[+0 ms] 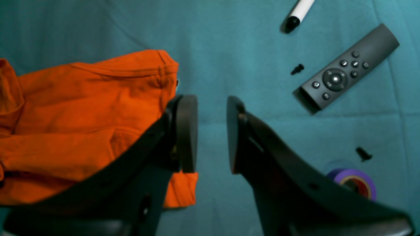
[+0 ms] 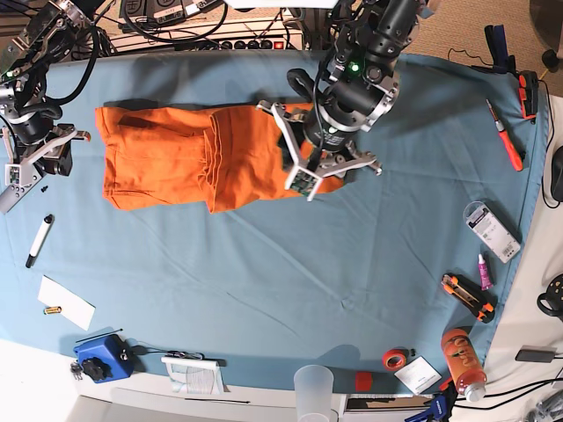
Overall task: Layout the t-shirt on the table in an organized manner, then fold the t-shirt properly
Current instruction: 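Carry the shirt end with the left gripper toward the right gripper, then hold the fold with the left gripper and drag the shirt end with the right gripper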
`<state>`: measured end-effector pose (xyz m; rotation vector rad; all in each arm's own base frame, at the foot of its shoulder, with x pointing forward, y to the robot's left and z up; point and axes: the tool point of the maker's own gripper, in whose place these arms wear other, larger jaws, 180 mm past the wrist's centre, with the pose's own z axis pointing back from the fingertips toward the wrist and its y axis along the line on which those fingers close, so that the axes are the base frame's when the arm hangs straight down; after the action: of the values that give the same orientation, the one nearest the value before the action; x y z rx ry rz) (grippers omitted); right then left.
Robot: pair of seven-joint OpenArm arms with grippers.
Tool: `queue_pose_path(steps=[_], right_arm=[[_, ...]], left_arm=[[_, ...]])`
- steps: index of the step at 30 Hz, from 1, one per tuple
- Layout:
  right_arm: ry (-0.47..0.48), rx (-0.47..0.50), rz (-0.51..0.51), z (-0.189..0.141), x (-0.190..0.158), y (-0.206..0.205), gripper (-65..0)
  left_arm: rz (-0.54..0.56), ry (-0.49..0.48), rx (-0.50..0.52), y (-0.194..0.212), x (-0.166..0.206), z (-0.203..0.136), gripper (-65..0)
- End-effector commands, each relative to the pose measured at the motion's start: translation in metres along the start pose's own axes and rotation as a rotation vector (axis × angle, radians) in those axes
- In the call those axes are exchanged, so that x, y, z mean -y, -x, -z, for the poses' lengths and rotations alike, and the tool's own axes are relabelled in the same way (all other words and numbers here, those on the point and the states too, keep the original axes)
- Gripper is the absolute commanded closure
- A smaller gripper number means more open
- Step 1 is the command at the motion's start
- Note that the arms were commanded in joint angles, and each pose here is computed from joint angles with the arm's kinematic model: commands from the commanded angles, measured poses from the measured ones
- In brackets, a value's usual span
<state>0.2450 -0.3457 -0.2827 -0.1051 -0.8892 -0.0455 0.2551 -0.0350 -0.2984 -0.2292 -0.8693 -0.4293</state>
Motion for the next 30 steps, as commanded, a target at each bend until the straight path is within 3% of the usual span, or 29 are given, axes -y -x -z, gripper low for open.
queue_pose_path(steps=[1,5,9,19,23,27,30], right_arm=[[0.004,0.058,-0.021,-0.005,0.003,-0.018,-15.9],[0.004,0.059,-0.024,-0.005,0.003,-0.019,-15.9],[0.026,0.060,-0.066,-0.009,0.014,-0.028,-15.9],[0.063,-0.006,-0.125,-0.016,0.031,-0.029,-16.3],[0.060,-0.034,-0.127,-0.016,0.030,-0.020,-30.2],[0.023,-0.050,-0.076,-0.016,0.023,-0.016,-30.7],[-0.062,0.033,-0.035,-0.013,0.010,-0.028,-30.7]], left_arm=[[-0.006,0.002,0.036,-0.008,0.001,-0.003,-10.3],[0.027,-0.045,-0.011,0.011,-0.008,-0.004,0.0],[0.063,-0.095,-0.065,0.024,-0.018,-0.001,0.0],[0.063,-0.095,-0.064,0.023,-0.018,-0.001,0.0],[0.063,-0.095,-0.065,0.024,-0.018,-0.001,0.0],[0.064,-0.095,-0.065,0.023,-0.018,-0.001,0.0],[0.063,-0.095,-0.064,0.023,-0.018,-0.001,0.0]])
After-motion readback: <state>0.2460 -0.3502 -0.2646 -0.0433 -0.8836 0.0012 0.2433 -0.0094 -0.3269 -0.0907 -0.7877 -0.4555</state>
